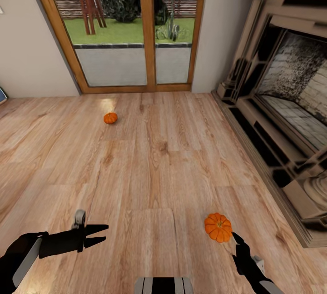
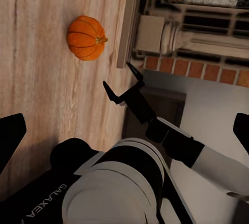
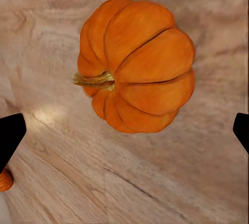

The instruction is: Place each of the two pumpkins and all three candles from the living room inside a cabinet in the living room (use any cabinet), then make sure every cabinet is closed, and position the cauldron so it is next to a table in the living room.

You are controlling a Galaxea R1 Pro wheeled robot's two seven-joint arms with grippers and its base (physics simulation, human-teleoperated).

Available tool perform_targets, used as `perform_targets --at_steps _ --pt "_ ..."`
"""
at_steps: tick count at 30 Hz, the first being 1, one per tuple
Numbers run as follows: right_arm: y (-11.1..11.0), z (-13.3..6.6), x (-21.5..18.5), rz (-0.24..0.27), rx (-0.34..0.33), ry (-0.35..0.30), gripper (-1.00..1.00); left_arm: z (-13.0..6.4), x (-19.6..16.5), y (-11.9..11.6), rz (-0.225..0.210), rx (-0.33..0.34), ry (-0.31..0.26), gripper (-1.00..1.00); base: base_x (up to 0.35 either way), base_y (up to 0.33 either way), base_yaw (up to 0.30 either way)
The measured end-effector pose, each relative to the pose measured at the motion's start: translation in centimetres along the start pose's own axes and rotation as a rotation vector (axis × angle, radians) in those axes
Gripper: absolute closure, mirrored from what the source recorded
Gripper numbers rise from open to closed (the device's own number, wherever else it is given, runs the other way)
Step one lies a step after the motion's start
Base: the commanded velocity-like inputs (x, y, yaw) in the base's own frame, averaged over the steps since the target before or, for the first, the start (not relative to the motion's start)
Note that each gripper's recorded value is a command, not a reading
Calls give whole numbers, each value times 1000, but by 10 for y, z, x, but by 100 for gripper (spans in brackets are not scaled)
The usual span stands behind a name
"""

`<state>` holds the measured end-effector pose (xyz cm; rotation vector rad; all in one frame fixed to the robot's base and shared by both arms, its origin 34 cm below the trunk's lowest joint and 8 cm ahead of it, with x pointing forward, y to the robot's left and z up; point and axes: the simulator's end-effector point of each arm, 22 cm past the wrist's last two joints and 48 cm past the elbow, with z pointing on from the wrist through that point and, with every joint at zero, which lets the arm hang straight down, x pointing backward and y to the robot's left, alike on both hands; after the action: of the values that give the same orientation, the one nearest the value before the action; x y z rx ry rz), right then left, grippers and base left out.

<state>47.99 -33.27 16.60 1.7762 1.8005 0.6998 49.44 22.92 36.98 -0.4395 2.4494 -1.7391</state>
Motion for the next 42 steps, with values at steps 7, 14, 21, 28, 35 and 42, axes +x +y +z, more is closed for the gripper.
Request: perform_targets --at_steps 7,14,21,28,35,42 --pt "-17 0 -13 -3 34 -15 -100 3 3 13 -26 -9 9 -100 0 0 0" --pt "-27 0 -21 21 48 -40 -100 5 5 21 -45 -15 15 -100 0 0 0" --pt "-27 -1 -29 49 43 -65 -100 5 5 21 -45 -13 14 -100 3 -1 0" --pt "-28 -2 -30 51 43 -69 -100 5 5 21 -45 -15 15 -100 199 -117 0" --pt "-28 -2 -30 51 43 -70 -100 6 5 21 -45 -14 15 -100 265 -107 0" --pt "-32 -1 -31 46 56 -71 -100 7 6 23 -49 -14 16 -100 51 9 0"
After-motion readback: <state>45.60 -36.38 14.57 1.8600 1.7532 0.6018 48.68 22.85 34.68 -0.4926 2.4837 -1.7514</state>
